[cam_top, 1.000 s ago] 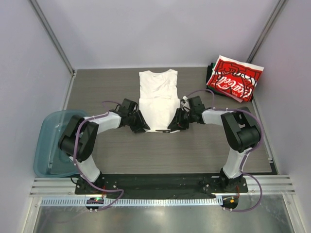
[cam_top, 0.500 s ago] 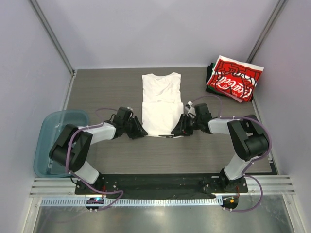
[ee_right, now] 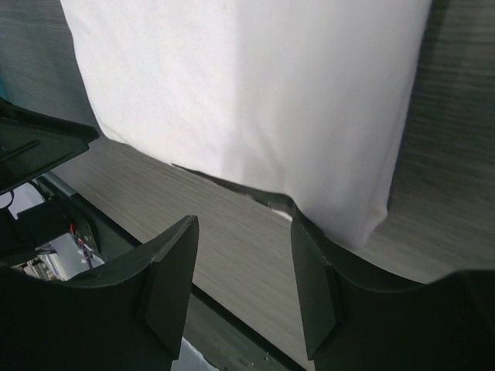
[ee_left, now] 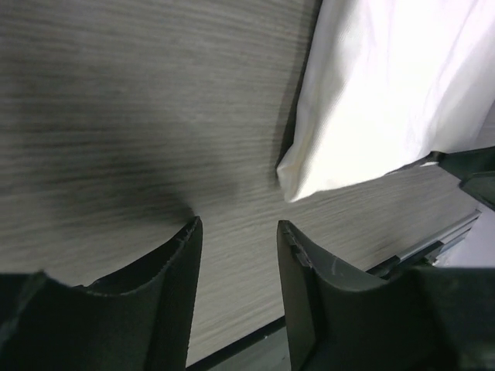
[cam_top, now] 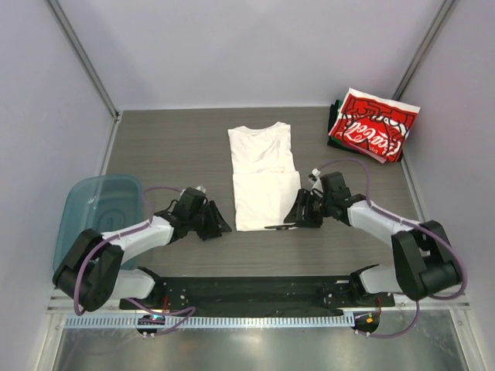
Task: Fold and stack the t-shirts
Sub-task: Fold the tshirt
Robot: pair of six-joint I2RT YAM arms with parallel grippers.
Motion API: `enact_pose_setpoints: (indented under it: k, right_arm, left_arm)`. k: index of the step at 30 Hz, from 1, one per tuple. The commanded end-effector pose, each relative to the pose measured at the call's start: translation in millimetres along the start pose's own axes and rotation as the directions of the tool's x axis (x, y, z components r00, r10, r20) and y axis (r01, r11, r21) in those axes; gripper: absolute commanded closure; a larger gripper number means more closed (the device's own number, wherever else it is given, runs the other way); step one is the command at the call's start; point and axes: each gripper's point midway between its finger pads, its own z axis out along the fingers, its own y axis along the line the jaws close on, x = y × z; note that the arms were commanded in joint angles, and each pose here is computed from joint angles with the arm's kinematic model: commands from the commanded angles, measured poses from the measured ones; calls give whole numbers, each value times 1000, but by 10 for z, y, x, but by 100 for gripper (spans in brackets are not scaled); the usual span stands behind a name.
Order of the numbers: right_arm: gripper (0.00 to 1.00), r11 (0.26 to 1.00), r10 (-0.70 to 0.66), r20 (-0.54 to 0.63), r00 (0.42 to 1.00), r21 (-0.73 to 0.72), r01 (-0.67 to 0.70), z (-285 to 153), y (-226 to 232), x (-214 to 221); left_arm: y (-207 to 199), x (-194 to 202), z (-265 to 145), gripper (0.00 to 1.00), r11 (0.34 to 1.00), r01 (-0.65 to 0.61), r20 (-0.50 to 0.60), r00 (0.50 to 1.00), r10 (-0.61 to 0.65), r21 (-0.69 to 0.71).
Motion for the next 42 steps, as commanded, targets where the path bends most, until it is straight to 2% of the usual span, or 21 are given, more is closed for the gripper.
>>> enact_pose_setpoints:
  k: [1,3,7,14,26,29,31,35,42]
  right_arm:
    - [43,994,-18,63,998,111,11,-295,3,-91]
    - [42,992,-23,127,992,124,7,-431,63,-174]
    - [40,971,-5,190,982,235,-40,-561,-146,-156]
    - [42,955,46,131,990,285,-82,-395,-396,42]
    - [55,958,48,189,981,269,-99,-98,-580,-95]
    - [65,955,63,184,981,274,-112,-47,-652,-54]
    - [78,955,63,183,981,274,-113,-46,-662,-39]
    - [97,956,63,189,980,271,-114,-69,-670,-13]
    - [99,965,79,159,984,236,-115,-46,-633,76]
  left_arm:
    - [93,42,-112,54,998,-2,20,1000,3,-63]
    - [5,33,-146,54,999,-12,25,1000,13,-41]
    - [-85,49,-130,52,999,-33,29,999,34,-37]
    - [-180,80,-6,45,999,-33,15,999,33,-15]
    - [-125,73,126,47,1000,-2,23,1000,2,-30]
    - [-101,76,142,48,999,4,26,1000,-3,-35]
    - [-84,80,151,48,999,12,27,1000,-11,-39]
    - [-60,93,188,51,999,24,31,999,-23,-39]
    - [-18,126,301,57,998,43,35,999,-41,-42]
